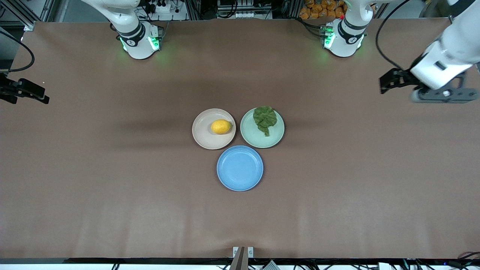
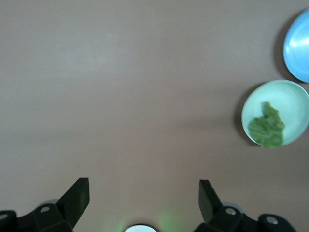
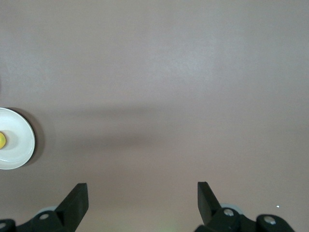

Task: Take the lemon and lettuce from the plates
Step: 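Move the left gripper toward the lettuce on the green plate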

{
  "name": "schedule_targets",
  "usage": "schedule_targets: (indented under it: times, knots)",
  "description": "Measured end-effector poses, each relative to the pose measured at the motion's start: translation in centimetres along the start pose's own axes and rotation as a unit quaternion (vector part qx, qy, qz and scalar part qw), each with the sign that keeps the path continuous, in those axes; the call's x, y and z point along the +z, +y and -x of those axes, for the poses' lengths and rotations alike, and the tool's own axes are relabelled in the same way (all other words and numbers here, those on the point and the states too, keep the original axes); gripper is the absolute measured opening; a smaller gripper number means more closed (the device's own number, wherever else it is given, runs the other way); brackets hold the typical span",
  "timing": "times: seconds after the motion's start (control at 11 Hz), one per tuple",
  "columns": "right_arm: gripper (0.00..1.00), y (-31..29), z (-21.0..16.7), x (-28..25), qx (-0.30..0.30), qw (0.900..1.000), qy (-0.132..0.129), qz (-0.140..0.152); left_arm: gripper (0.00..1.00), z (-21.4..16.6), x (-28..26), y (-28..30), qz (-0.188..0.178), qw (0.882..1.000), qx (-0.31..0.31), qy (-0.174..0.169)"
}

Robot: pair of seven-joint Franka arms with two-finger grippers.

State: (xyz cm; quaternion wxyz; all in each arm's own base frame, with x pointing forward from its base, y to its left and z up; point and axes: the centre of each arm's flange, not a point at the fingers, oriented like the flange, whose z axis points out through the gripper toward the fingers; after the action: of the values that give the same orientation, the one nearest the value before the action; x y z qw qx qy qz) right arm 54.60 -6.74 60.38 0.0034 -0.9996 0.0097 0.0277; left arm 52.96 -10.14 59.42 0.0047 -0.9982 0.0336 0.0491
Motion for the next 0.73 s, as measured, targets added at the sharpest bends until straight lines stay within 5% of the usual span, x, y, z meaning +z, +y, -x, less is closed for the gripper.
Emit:
schedule_targets:
  times: [0.73]
  knots:
    - [1.00,0.6,0.5,0.5,0.084,0.996,-0.024,-0.017,1.00,-2.4,8.8,15.3,0.029,0.999,0.037,-0.019]
